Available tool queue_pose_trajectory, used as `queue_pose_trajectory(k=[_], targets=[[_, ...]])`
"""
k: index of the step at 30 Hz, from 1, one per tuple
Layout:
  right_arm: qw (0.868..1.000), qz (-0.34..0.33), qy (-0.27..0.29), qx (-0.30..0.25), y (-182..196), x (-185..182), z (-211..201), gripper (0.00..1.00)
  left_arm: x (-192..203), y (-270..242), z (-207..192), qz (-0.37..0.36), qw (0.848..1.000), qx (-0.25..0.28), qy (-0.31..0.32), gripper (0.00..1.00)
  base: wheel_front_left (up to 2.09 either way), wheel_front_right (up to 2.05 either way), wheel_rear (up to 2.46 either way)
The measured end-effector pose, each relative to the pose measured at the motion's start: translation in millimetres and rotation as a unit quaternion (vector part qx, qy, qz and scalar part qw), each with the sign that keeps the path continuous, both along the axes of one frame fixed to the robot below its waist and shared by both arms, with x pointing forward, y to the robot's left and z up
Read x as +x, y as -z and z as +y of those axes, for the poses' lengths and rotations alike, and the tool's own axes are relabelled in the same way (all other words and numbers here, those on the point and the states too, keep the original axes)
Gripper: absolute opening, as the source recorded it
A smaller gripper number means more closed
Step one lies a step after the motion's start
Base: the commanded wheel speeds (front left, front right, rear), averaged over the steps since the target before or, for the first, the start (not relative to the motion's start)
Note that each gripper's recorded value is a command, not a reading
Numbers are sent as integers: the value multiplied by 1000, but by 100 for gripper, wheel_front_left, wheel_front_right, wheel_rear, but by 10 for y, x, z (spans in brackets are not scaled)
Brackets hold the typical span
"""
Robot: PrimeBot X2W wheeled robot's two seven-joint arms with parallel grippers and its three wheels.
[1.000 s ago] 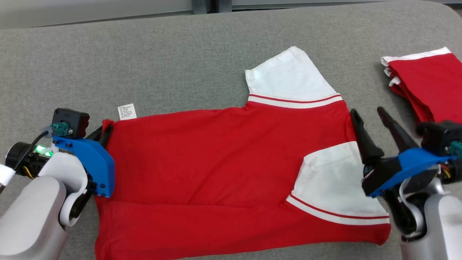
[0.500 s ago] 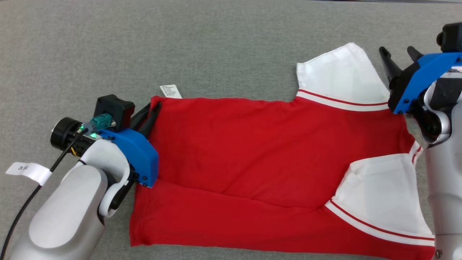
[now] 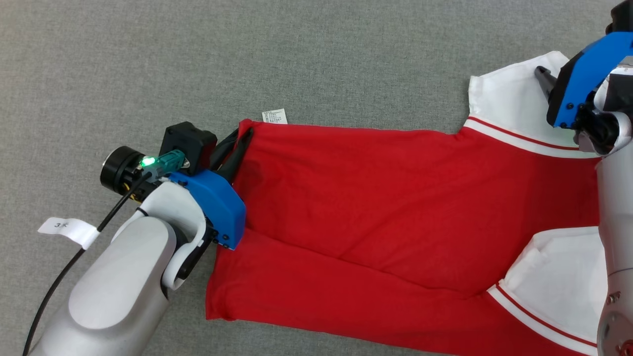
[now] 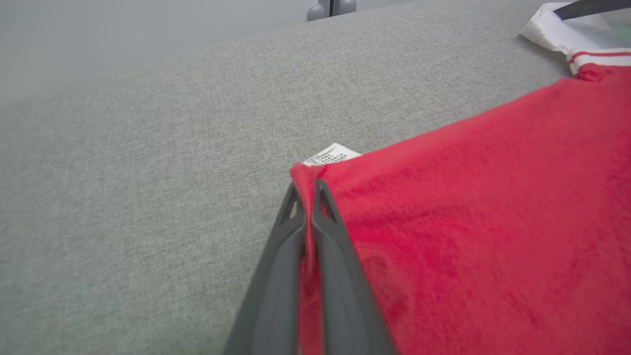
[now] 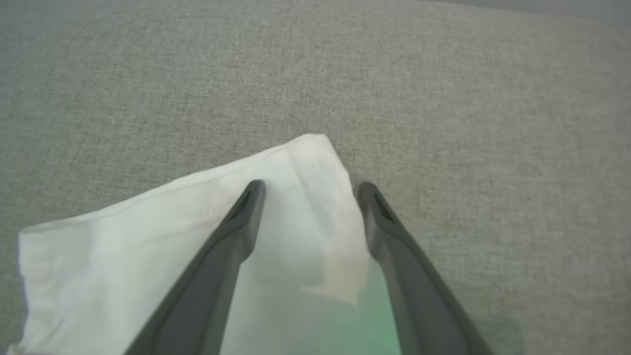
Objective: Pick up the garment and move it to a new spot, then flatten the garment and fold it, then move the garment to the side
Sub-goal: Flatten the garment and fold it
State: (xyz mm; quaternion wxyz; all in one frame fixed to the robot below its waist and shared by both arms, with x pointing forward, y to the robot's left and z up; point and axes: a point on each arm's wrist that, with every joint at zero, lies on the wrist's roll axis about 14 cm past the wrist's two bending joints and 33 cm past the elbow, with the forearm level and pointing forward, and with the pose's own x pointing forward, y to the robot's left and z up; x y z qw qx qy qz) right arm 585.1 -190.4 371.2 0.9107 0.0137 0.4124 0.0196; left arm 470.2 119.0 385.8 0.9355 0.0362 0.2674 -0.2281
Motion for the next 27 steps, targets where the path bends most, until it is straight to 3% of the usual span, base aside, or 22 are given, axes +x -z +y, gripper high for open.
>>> queue_pose_trajectory(k=[1,2,3,4,6,7,8,18,27], targets=[[1000,6,-5,-4,1,0,16,100,-3,5,-5,0,1000,0,1,0,0,0,0],[1000,10,-8,-7,-7,2,27,82,-2,4,-10,-1,1000,-1,1,0,0,0,0],[1000,11,-12,-9,-13,3,37,57,-1,6,-12,-1,1000,-2,2,0,0,0,0],[1000,12,-16,-16,-19,2,41,42,0,9,-12,0,1000,-2,2,0,0,0,0],[999,11,-24,-24,-31,7,48,28,4,11,-18,-1,1000,-3,2,0,0,0,0],[999,5,-24,-24,-43,16,48,10,10,10,-18,-2,1000,-3,2,0,0,0,0],[1000,-3,-22,-22,-56,30,42,0,19,10,-20,-2,1000,-4,2,0,0,0,0],[992,-126,-23,-2,-414,156,77,0,98,-88,-10,-18,1000,-7,-1,0,0,0,0],[976,-211,-46,25,-699,-307,61,0,-64,-262,-1,-34,999,-12,-4,0,0,0,0]])
